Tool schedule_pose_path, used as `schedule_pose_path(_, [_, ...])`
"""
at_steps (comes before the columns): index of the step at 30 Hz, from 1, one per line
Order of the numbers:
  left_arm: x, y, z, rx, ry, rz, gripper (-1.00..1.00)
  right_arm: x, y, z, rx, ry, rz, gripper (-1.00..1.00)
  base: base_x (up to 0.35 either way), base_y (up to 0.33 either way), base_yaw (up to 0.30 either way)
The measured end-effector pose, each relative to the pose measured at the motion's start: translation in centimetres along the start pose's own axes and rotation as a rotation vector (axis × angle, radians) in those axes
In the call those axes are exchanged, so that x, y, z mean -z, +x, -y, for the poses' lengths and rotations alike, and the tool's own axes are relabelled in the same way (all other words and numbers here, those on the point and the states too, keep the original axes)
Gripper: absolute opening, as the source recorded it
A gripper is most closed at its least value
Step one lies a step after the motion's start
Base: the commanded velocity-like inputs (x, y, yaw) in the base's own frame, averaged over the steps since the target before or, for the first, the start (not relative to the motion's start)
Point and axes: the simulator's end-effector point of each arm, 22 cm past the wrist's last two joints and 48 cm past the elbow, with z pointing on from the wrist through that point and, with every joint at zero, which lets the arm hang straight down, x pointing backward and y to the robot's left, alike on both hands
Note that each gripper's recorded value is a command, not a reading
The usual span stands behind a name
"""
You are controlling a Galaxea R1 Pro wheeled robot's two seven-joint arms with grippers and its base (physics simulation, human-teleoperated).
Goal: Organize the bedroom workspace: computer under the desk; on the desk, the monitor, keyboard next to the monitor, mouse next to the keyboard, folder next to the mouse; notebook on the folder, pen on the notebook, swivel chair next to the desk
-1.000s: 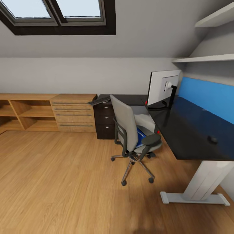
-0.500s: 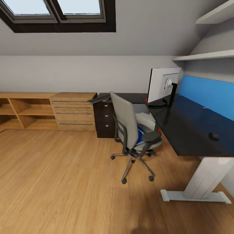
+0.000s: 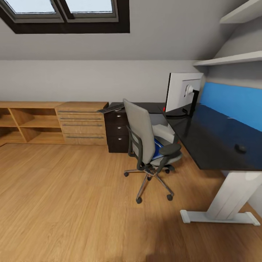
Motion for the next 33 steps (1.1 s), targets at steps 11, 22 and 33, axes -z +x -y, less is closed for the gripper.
schedule_pose_path(11, [-5.1,-10.4,6.7,0.012,0.086,-0.040,1.00,-8.6,-14.2,2.6,-0.047,0.147,0.147,1.00,0.000,0.000,0.000])
schedule_pose_path(22, [-9.4,-17.2,10.6,0.090,0.131,-0.008,1.00,-14.2,-22.9,3.1,-0.309,0.189,0.109,1.00,0.000,0.000,0.000])
schedule_pose_path(33, [-11.7,-13.0,8.8,0.088,0.105,-0.061,1.00,-14.7,-22.1,5.1,-0.346,0.238,0.233,1.00,0.000,0.000,0.000])
